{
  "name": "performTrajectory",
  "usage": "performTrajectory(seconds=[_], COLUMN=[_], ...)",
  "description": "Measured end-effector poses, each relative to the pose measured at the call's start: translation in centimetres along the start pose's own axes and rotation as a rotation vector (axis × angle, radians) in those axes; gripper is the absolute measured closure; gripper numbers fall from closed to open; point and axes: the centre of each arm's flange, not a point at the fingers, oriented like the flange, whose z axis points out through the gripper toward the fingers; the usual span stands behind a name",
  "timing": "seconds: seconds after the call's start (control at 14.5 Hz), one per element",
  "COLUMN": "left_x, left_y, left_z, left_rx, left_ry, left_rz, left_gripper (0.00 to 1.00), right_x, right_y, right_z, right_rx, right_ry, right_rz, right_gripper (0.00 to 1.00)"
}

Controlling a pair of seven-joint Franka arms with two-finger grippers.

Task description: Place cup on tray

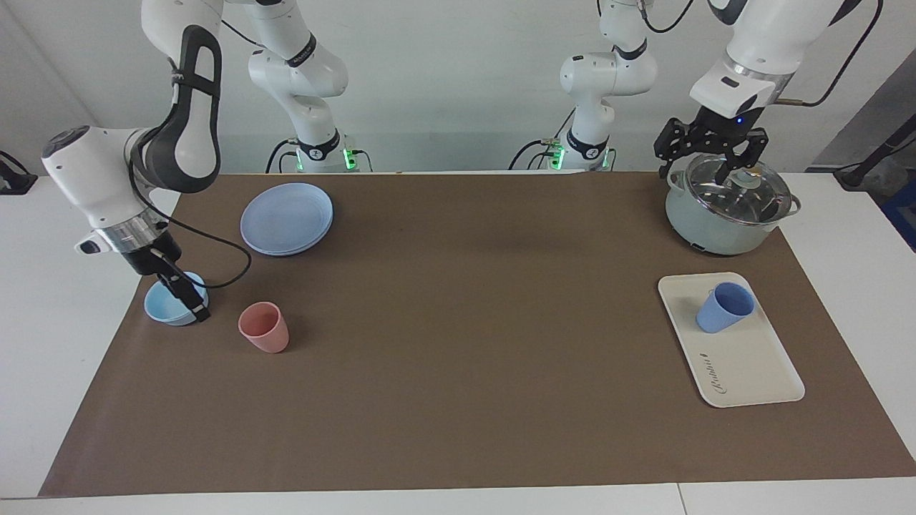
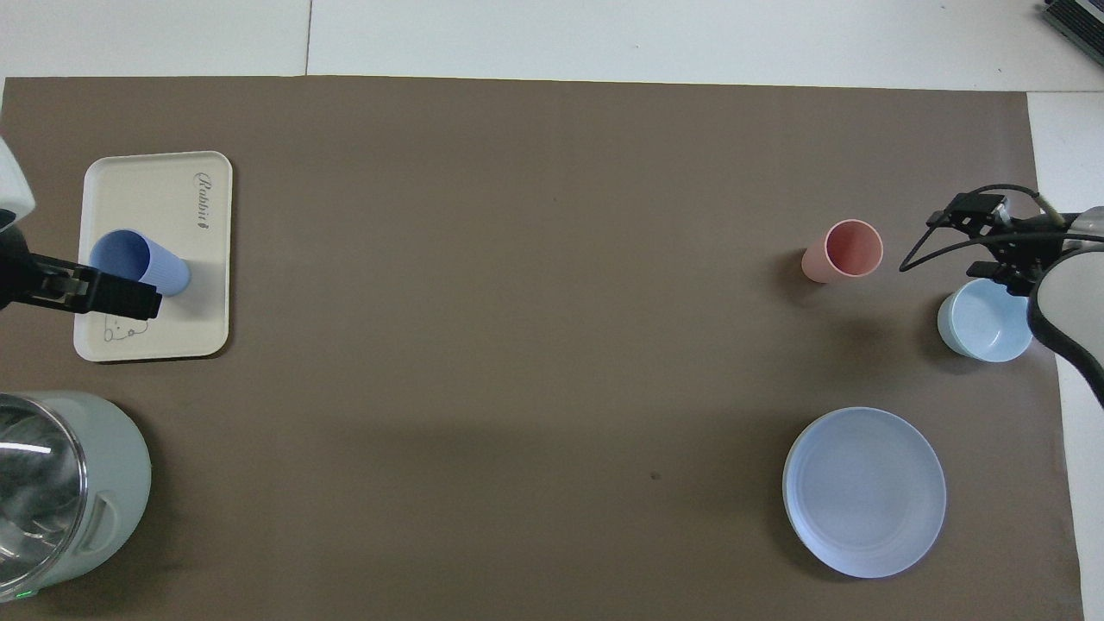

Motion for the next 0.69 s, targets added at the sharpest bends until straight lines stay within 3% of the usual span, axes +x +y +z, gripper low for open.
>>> performTrajectory(seconds=[0.14, 0.41, 0.69], left_x=[0.4, 0.6, 0.4], left_y=[-0.5, -2.5, -2.5], left_z=[-0.6, 2.8, 2.9], left_rx=[-0.001, -0.006, -0.005], left_ry=[-0.005, -0.05, -0.05], left_rz=[-0.01, -0.049, -0.05], left_gripper=[0.0, 0.0, 0.0], right_x=[-1.8, -7.2, -12.1], right_y=[-1.5, -6.8, -10.8], right_z=[-1.1, -1.3, -1.2], right_rx=[-0.071, -0.144, -0.251], right_ry=[-0.041, -0.152, -0.205], right_rz=[-0.096, -0.259, -0.431], right_gripper=[0.0, 0.0, 0.0])
